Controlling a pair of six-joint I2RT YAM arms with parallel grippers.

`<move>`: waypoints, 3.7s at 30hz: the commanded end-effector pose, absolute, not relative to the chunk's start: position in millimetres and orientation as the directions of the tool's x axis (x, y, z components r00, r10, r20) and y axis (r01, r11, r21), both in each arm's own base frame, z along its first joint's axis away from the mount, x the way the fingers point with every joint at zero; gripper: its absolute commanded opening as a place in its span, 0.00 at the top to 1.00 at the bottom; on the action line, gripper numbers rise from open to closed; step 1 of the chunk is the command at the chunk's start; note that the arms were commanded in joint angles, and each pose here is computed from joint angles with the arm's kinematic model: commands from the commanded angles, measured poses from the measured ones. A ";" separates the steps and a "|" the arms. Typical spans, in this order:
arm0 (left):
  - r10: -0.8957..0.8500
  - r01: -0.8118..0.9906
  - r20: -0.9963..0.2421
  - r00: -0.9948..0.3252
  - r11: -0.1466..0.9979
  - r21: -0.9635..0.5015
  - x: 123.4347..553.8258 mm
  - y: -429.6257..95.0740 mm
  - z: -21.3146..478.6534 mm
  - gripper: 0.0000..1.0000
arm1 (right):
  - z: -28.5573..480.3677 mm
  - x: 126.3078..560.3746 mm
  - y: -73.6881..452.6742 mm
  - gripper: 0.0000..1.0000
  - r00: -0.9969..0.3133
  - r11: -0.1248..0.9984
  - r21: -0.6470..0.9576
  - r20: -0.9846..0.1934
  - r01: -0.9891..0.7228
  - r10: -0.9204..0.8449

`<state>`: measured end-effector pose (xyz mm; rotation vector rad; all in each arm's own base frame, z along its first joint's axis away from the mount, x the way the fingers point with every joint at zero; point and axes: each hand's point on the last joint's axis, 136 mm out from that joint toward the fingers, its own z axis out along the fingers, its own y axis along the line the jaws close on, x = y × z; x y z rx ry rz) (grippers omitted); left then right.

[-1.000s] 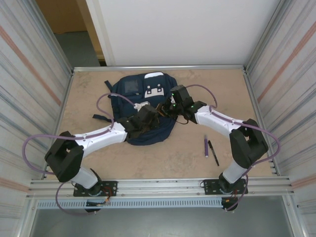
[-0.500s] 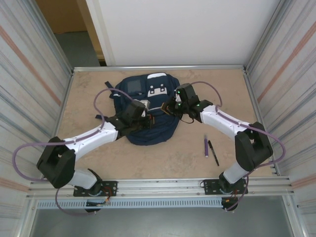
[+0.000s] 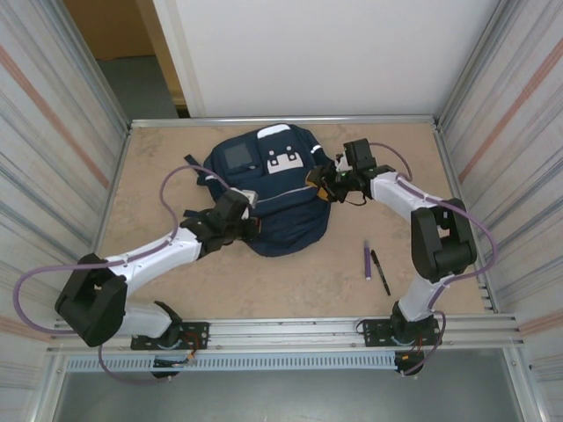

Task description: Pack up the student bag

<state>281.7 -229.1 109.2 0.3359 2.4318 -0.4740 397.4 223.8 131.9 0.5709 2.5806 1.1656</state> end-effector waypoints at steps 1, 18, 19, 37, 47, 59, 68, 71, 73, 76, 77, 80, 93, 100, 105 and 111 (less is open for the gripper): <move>0.147 0.429 -0.682 -0.716 0.864 -0.265 281.5 -256.0 136.1 1.00 | 159.7 391.7 203.7 0.41 -0.824 0.645 0.712 -0.170 0.277 0.541; 0.170 0.567 -0.739 -0.652 0.757 -0.326 282.8 -344.3 171.3 1.00 | 137.3 344.9 256.7 0.82 -0.837 0.563 0.729 0.024 0.389 0.547; 0.164 0.549 -0.735 -0.658 0.772 -0.319 282.8 -335.1 168.8 1.00 | 139.1 343.5 252.8 0.81 -0.837 0.580 0.717 0.011 0.388 0.546; 0.122 0.542 -0.705 -0.699 0.733 -0.410 267.5 -342.8 168.7 1.00 | 138.3 311.8 271.4 0.50 -0.800 0.565 0.685 0.045 0.461 0.598; 0.175 0.484 -0.737 -0.653 0.845 -0.228 273.7 -262.8 151.2 1.00 | 177.7 320.8 257.8 1.00 -0.846 0.769 0.620 -0.318 0.156 0.428; 0.065 0.331 -0.667 -0.742 0.901 -0.279 320.3 -175.0 118.2 0.99 | 172.0 303.1 280.6 1.00 -0.910 0.740 0.667 -0.248 0.088 0.332; 0.255 0.564 -0.776 -0.577 0.812 -0.153 314.6 -190.1 151.9 0.45 | 187.3 308.4 288.1 1.00 -0.913 0.715 0.697 -0.255 0.056 0.319; 0.349 0.717 -0.870 -0.348 0.697 -0.007 303.4 -206.0 167.9 0.33 | 189.6 309.9 289.4 1.00 -0.913 0.703 0.709 -0.247 0.058 0.324; 0.406 0.738 -0.889 -0.211 0.662 0.127 300.9 -214.1 175.1 0.17 | 190.1 309.5 291.1 1.00 -0.915 0.696 0.716 -0.239 0.060 0.325; 0.514 0.787 -0.857 -0.017 0.535 0.305 291.0 -237.5 178.3 0.11 | 190.6 308.4 294.1 1.00 -0.920 0.680 0.730 -0.215 0.072 0.329; 0.544 0.800 -0.839 0.027 0.491 0.344 289.0 -245.2 175.0 0.11 | 189.5 307.1 296.2 1.00 -0.924 0.670 0.738 -0.197 0.081 0.328; 0.609 0.794 -0.789 0.084 0.438 0.422 297.4 -257.6 166.0 0.11 | 189.3 305.6 302.9 1.00 -0.931 0.643 0.759 -0.158 0.099 0.329; 0.575 0.764 -0.817 0.044 0.507 0.399 341.8 -288.7 164.7 0.74 | 155.0 283.2 285.1 0.78 -0.947 0.774 0.633 -0.256 -0.013 0.193; 0.526 0.789 -0.848 -0.062 0.546 0.281 346.1 -278.3 156.0 1.00 | 147.5 270.7 164.6 0.46 -0.903 0.920 0.391 -0.391 0.015 0.181; 0.491 0.764 -0.861 -0.132 0.604 0.228 354.7 -264.1 157.3 1.00 | 97.7 235.2 92.5 0.49 -0.923 0.944 0.304 -0.312 0.125 0.223; 0.471 0.729 -0.866 -0.168 0.650 0.212 360.2 -255.0 162.8 1.00 | 62.3 211.3 75.3 0.51 -0.933 0.940 0.225 -0.197 0.256 0.301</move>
